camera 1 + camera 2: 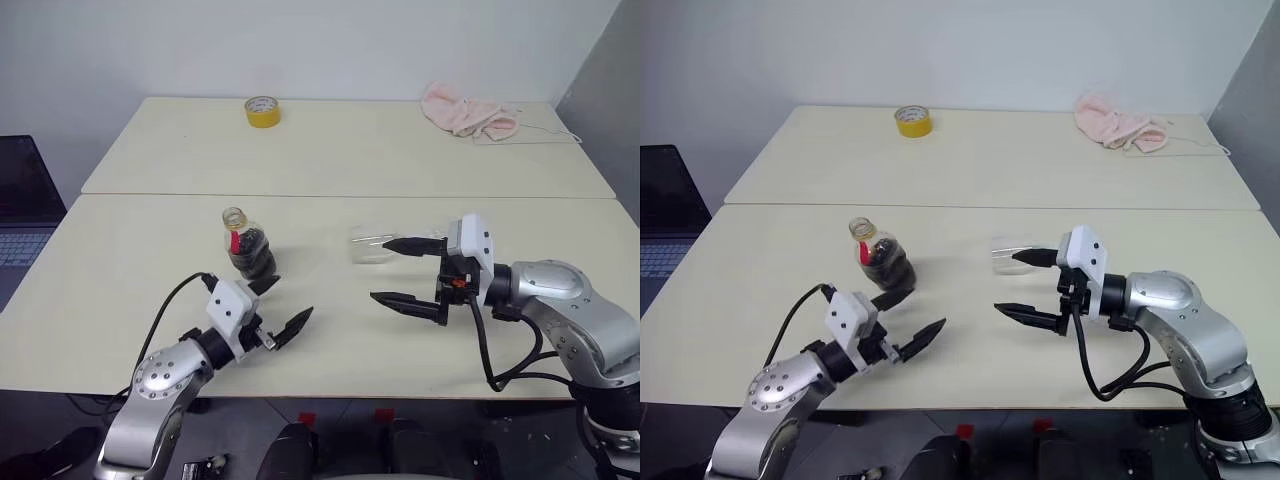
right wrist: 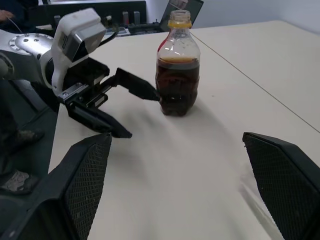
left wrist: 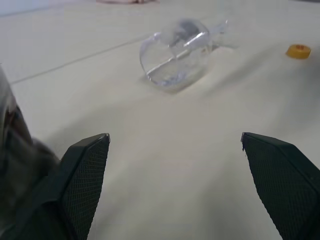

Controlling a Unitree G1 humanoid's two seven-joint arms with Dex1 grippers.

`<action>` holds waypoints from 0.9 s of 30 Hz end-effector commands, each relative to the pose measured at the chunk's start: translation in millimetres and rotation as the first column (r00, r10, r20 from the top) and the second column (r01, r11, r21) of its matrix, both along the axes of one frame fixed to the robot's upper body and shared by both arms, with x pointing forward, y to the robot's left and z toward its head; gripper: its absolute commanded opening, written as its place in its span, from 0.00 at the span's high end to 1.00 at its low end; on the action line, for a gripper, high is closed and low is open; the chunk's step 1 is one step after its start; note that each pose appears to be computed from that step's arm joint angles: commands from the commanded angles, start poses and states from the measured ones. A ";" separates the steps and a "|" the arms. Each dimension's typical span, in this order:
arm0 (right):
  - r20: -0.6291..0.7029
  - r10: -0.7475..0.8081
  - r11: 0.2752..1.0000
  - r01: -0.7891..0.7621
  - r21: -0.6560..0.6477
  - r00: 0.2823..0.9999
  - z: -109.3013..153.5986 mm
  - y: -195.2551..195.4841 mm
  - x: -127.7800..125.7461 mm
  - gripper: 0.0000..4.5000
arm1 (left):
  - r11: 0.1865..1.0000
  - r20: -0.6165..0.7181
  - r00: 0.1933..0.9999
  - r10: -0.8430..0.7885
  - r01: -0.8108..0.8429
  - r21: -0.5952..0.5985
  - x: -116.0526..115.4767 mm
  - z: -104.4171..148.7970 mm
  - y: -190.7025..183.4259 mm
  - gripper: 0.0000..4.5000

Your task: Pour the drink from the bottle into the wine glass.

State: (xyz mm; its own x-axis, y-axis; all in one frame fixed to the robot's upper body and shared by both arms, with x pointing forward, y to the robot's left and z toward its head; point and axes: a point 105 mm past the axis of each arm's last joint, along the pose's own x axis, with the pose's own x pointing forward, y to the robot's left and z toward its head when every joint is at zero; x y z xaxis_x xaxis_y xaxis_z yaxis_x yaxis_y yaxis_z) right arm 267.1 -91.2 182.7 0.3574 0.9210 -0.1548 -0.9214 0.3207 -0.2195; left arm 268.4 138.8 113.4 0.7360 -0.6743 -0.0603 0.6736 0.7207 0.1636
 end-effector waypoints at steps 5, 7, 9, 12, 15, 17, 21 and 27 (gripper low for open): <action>0.210 -0.180 0.967 0.212 -0.140 0.961 -3.7 -15.4 21.1 0.00 | 0.997 0.027 0.996 -0.080 0.080 -0.001 11.1 12.0 -17.1 0.01; 0.251 -0.201 0.953 0.248 -0.172 0.947 -8.6 -15.7 24.2 0.00 | 0.993 0.016 0.993 -0.118 0.118 0.012 8.6 10.9 -21.3 0.01; 0.318 -0.214 0.931 0.291 -0.221 0.924 -17.8 -12.5 26.5 0.00 | 0.984 -0.006 0.984 -0.178 0.178 0.026 4.3 8.7 -26.0 0.01; 0.402 -0.242 0.891 0.366 -0.268 0.883 -28.6 -7.5 30.7 0.00 | 0.971 -0.033 0.971 -0.235 0.236 0.029 1.4 7.9 -29.4 0.01; 0.481 -0.300 0.832 0.472 -0.290 0.824 -31.2 -11.3 42.5 0.00 | 0.968 -0.035 0.968 -0.247 0.248 0.028 2.0 9.2 -29.9 0.01; 0.558 -0.318 0.766 0.555 -0.325 0.766 -35.2 -18.9 54.2 0.00 | 0.968 -0.032 0.968 -0.249 0.250 0.021 4.3 10.1 -31.5 0.01; 0.657 -0.331 0.671 0.659 -0.341 0.677 -35.0 -35.1 69.8 0.00 | 0.966 -0.026 0.966 -0.256 0.256 0.015 5.9 11.0 -35.2 0.01; 0.752 -0.240 0.612 0.697 -0.375 0.614 -37.3 -45.9 78.2 0.00 | 0.964 -0.022 0.964 -0.264 0.264 -0.002 7.1 11.7 -40.1 0.01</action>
State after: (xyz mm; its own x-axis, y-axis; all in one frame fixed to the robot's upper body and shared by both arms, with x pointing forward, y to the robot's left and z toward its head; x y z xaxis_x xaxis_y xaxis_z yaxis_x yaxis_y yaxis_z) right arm 343.6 -141.2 129.1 0.9117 0.3422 -0.2274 -0.3304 0.2816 -0.9009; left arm 275.7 102.8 117.5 0.5397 -0.8354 -0.1040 0.8402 0.5268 0.1288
